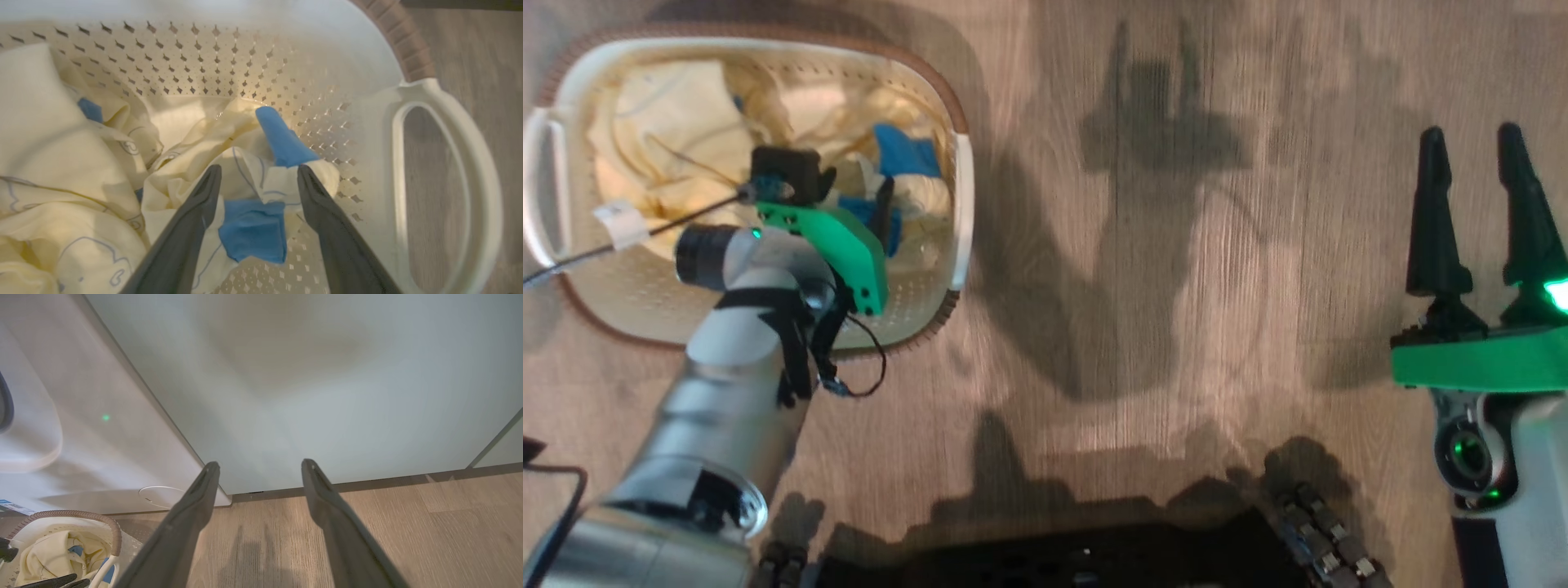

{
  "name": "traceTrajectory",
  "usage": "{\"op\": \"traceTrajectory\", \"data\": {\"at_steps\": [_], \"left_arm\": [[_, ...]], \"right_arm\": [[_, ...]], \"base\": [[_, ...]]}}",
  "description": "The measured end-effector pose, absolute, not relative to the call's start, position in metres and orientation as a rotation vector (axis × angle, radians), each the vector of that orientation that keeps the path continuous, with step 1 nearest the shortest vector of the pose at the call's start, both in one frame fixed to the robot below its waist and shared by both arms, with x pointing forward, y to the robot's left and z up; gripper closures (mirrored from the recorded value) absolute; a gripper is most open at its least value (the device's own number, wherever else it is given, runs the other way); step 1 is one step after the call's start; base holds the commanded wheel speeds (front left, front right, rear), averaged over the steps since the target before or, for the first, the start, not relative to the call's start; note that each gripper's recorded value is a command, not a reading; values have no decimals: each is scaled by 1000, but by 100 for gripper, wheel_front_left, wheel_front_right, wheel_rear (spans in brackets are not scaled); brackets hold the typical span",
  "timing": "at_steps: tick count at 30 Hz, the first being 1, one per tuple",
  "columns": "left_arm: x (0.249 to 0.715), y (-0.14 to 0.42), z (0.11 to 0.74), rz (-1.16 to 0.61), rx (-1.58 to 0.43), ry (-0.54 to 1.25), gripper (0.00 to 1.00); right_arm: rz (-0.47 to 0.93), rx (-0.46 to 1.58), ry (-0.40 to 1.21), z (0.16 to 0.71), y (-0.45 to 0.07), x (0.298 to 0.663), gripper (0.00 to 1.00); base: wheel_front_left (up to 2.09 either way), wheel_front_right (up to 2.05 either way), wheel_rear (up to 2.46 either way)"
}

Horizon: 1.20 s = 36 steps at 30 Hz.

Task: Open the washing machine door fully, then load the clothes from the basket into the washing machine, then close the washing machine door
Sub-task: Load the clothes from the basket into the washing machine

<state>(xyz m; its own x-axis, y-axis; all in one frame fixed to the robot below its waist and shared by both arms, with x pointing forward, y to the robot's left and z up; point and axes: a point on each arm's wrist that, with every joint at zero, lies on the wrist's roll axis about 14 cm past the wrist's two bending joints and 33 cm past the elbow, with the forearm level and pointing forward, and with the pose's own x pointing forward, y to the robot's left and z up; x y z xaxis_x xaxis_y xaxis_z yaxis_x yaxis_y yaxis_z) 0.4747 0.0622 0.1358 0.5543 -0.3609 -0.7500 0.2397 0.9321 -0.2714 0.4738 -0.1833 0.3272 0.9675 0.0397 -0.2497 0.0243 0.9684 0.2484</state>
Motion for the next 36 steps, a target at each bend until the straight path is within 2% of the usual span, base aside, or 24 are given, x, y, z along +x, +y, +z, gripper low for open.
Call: {"op": "traceTrajectory", "data": {"at_steps": [12, 24, 25, 26, 27, 28, 36], "left_arm": [[477, 59, 72, -339, -181, 1057, 0], [468, 59, 42, -295, -219, 1145, 0], [468, 59, 42, -294, -218, 1147, 14], [468, 59, 42, -294, -218, 1147, 38], [468, 60, 42, -291, -216, 1148, 87], [468, 61, 42, -288, -213, 1148, 100], [470, 68, 51, -289, -187, 1118, 100]], "right_arm": [[-14, 273, 338, 284, -189, 474, 0], [-36, 277, 368, 274, -196, 469, 0], [-36, 277, 368, 273, -196, 469, 0], [-36, 277, 368, 273, -196, 469, 0], [-36, 277, 368, 273, -196, 469, 0], [-35, 277, 368, 273, -196, 469, 0], [-24, 289, 354, 275, -191, 474, 0]], "base": [[0, 0, 0], [0, 0, 0], [0, 0, 0], [0, 0, 0], [0, 0, 0], [0, 0, 0], [0, 0, 0]]}}
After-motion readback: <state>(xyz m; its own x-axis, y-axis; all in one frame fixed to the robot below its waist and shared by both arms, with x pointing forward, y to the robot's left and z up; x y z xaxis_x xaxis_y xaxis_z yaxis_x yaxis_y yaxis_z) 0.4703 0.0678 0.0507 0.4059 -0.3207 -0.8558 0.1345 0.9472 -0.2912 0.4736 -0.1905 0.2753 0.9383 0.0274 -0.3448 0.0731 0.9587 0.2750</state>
